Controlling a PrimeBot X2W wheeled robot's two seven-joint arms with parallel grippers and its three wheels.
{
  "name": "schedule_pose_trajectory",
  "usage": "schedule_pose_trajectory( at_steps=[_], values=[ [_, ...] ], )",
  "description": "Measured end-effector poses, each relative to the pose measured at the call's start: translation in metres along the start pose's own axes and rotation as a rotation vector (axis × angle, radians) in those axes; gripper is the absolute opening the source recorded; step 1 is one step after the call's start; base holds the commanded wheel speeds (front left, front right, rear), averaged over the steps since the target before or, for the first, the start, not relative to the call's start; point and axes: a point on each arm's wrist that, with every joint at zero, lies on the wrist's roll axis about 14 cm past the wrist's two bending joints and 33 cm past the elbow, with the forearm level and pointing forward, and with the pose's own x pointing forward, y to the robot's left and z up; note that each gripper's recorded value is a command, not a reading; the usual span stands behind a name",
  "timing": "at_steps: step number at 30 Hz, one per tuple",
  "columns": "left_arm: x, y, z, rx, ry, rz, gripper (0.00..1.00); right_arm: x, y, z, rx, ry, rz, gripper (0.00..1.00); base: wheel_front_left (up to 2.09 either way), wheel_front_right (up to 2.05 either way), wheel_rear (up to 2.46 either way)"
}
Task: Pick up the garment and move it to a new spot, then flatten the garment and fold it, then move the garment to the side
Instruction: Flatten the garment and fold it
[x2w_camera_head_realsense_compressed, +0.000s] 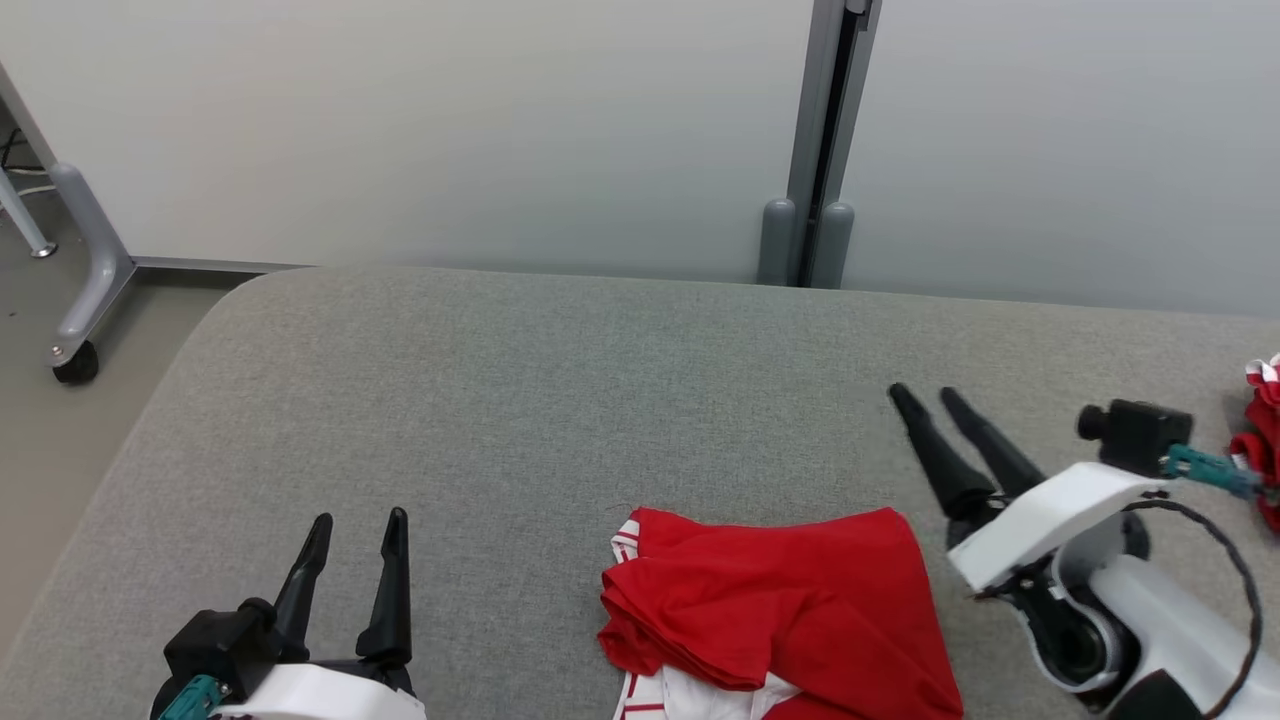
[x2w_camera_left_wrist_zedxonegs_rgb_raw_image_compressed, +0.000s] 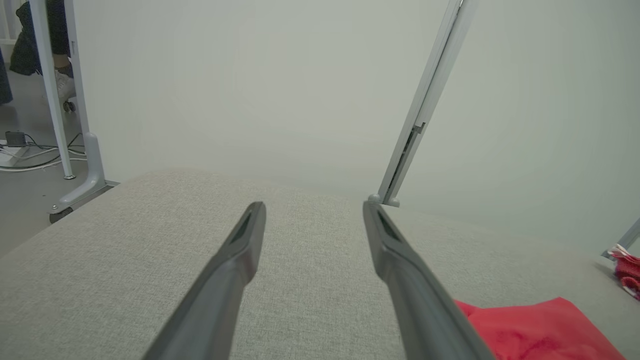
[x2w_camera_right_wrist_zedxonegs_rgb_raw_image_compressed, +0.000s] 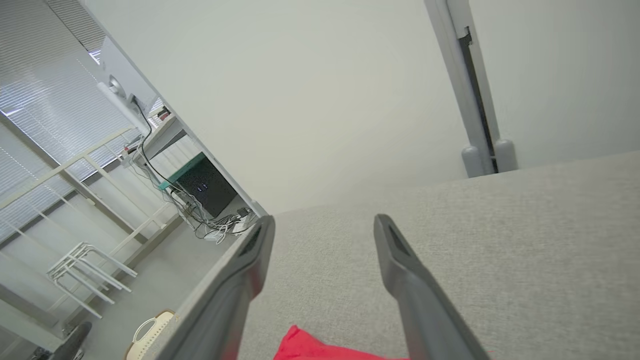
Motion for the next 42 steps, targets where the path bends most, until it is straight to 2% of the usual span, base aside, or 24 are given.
schedule_pose_trajectory(
  at_steps=[4,9,10,12,13,20,28,37,42],
  values=[
    [0.002,-0.003,0.005,-0.006,-0.019,-0.006,1.0,-0.018,-0.039,0.025,-0.075,-0.047,-0.103,1.0,0.0,0.0,0.0],
    [0.002,-0.002,0.006,-0.003,-0.024,0.0,1.0,-0.032,-0.063,0.024,-0.093,-0.048,-0.18,1.0,0.0,0.0,0.0],
    [0.002,-0.002,0.006,-0.004,-0.025,0.002,1.0,-0.032,-0.064,0.021,-0.097,-0.04,-0.183,0.8,0.0,0.0,0.0],
    [0.001,-0.002,0.007,-0.004,-0.028,0.004,1.0,-0.03,-0.063,0.009,-0.087,0.001,-0.185,0.06,0.0,0.0,0.0],
    [0.001,-0.002,0.007,-0.002,-0.029,0.004,1.0,-0.029,-0.063,0.0,-0.082,0.035,-0.186,0.0,0.0,0.0,0.0],
    [-0.005,0.006,0.009,-0.002,-0.038,0.032,1.0,-0.029,-0.056,-0.075,0.025,0.33,-0.203,0.0,0.0,0.0,0.0],
    [-0.015,0.017,0.01,-0.002,-0.045,0.069,1.0,-0.035,-0.031,-0.124,0.113,0.541,-0.157,0.0,0.0,0.0,0.0],
    [-0.018,0.018,0.008,-0.005,-0.04,0.074,1.0,-0.063,0.025,-0.158,0.252,0.699,-0.011,0.0,0.0,0.0,0.0],
    [-0.015,0.013,0.005,-0.006,-0.032,0.057,1.0,-0.079,0.054,-0.169,0.265,0.758,0.079,0.0,0.0,0.0,0.0]
  ],
)
